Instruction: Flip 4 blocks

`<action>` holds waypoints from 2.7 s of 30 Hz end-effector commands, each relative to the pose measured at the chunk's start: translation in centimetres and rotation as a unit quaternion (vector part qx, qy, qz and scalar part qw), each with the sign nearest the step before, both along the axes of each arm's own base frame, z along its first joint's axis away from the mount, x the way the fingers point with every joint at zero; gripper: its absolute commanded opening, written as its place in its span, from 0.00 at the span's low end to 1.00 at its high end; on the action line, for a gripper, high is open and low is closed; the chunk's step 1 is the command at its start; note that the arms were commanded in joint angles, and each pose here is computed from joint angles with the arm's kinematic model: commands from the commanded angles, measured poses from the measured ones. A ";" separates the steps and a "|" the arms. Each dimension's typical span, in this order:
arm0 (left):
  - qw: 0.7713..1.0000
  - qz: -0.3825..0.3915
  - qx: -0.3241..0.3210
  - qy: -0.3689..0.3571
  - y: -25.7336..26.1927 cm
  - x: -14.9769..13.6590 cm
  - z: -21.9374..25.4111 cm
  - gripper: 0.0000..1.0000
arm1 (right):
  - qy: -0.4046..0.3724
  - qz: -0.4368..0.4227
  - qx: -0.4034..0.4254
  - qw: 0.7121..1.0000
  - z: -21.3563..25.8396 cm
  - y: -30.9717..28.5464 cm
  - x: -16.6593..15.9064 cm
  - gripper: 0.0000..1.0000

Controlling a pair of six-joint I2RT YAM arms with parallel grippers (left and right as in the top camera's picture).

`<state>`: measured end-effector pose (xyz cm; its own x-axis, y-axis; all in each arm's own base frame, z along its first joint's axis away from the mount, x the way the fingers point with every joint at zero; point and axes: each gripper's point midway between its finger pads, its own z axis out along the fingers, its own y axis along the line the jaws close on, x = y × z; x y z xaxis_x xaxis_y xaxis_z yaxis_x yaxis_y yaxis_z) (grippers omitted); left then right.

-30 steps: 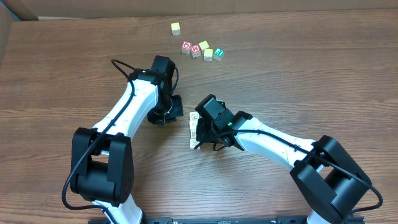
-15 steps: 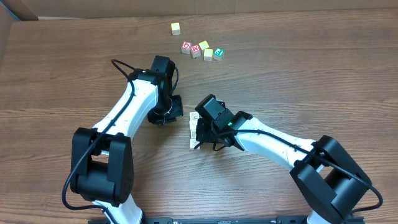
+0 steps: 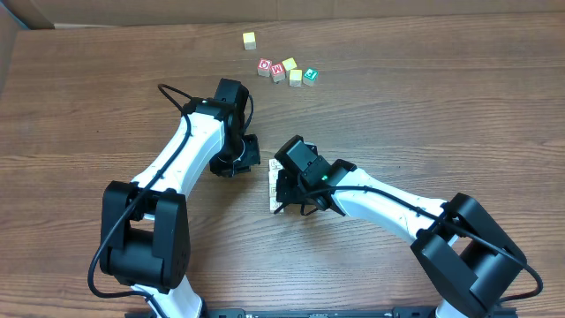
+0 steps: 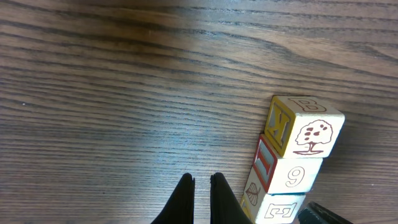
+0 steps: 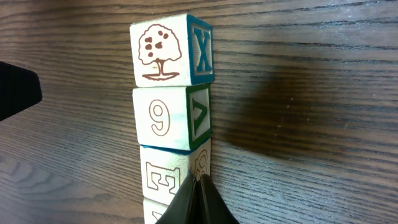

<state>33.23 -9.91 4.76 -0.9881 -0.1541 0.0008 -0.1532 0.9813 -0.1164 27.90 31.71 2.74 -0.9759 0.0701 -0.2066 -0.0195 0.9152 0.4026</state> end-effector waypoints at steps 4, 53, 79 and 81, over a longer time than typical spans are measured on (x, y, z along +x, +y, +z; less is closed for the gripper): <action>1.000 0.004 0.010 0.010 0.2 -0.3 -0.5 0.04 | -0.004 -0.023 0.004 1.000 1.8 -1.4 2.1 0.04; 0.992 0.074 0.044 -0.095 6.7 0.8 9.8 1.00 | -0.055 -0.012 -0.104 0.993 7.9 -16.0 7.6 1.00; 0.992 0.074 0.044 -0.095 6.7 0.8 9.8 1.00 | -0.164 -0.025 -0.056 0.985 16.6 -16.2 6.8 1.00; 0.992 0.074 0.044 -0.095 6.7 0.8 9.8 1.00 | -0.191 -0.029 -0.044 0.980 18.8 -16.5 6.2 1.00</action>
